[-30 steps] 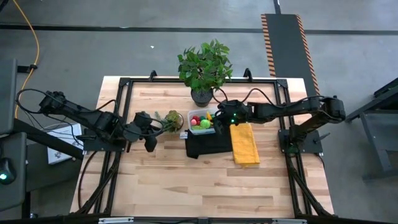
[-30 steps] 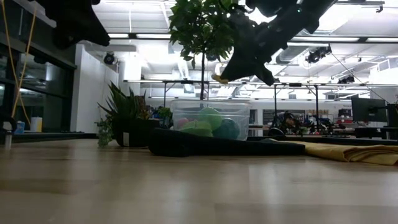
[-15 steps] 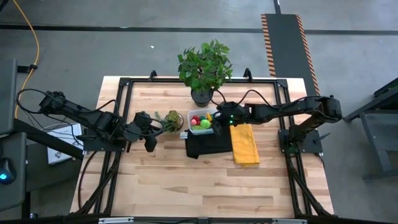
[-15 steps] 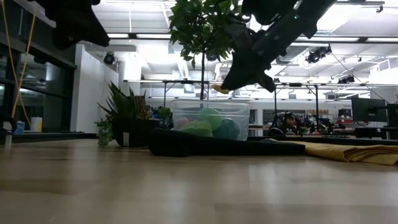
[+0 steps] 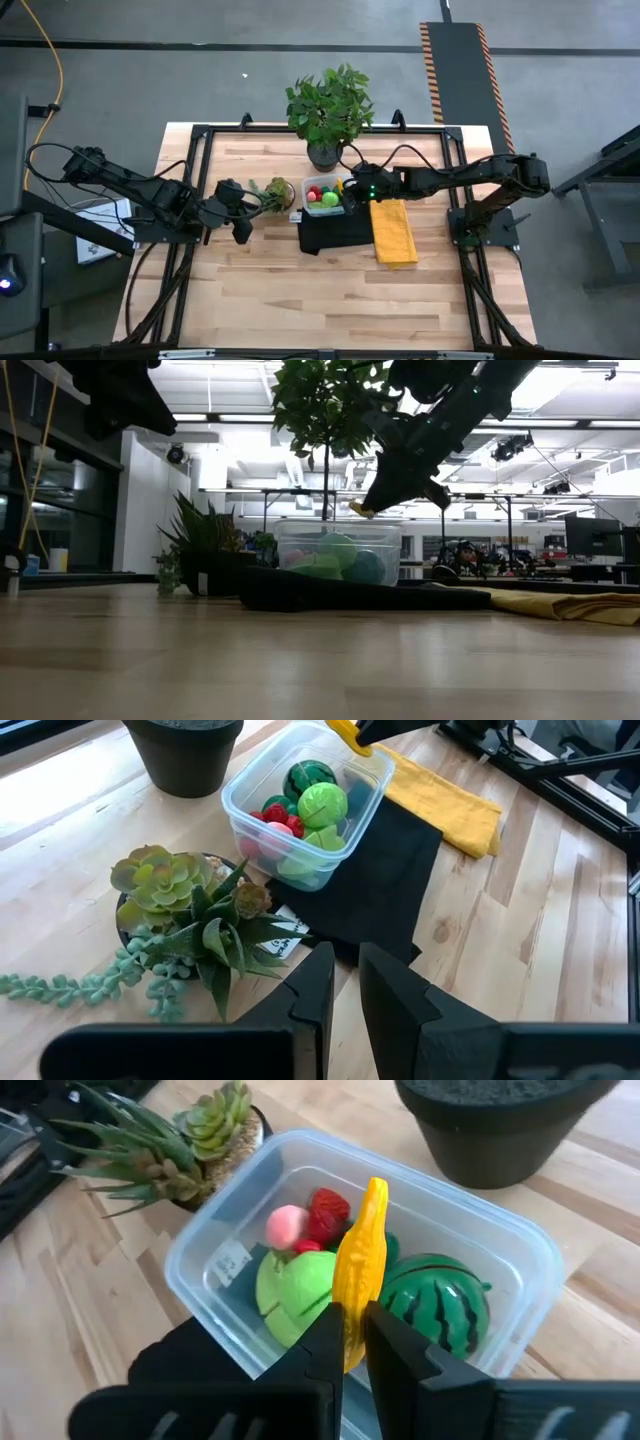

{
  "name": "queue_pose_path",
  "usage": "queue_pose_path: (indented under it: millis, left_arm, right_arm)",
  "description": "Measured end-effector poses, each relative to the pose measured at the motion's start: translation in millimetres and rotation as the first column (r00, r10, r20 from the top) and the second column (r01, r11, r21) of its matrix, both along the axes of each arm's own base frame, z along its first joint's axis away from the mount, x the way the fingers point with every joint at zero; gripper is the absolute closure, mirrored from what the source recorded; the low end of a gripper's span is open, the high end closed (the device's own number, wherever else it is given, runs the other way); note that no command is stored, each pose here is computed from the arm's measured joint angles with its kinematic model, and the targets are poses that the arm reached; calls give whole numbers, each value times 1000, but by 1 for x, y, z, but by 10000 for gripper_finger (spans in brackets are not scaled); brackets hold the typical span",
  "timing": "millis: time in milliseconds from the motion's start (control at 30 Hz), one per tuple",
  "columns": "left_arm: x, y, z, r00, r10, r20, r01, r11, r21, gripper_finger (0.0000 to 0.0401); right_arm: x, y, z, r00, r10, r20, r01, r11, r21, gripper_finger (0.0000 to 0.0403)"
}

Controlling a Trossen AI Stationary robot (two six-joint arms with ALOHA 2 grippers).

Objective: Pick and placing Produce into tupperware
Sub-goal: Put the baby corn into the transparent bin

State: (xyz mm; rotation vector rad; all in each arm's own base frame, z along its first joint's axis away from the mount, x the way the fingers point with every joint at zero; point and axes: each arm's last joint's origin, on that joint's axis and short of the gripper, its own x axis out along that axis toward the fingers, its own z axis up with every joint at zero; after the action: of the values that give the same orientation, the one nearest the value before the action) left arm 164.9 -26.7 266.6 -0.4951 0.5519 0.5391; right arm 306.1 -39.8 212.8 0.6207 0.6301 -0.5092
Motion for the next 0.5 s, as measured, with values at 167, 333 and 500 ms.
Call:
queue_pose_path:
  millis: [167,333,500]
  left_arm:
    - [0,0,0,1000,0,1,0,1000,0,359]
    - [0,0,0,1000,1,1,-1,1000,0,359]
    - [0,0,0,1000,3,2,-3,1000,2,359]
  right_arm:
    - [-5,-3,-5,998,-22,-62,23,1000,3,381]
    - [-6,-4,-6,997,-20,-79,20,1000,-1,365]
    - [-6,-5,-6,996,-24,-81,25,1000,0,331]
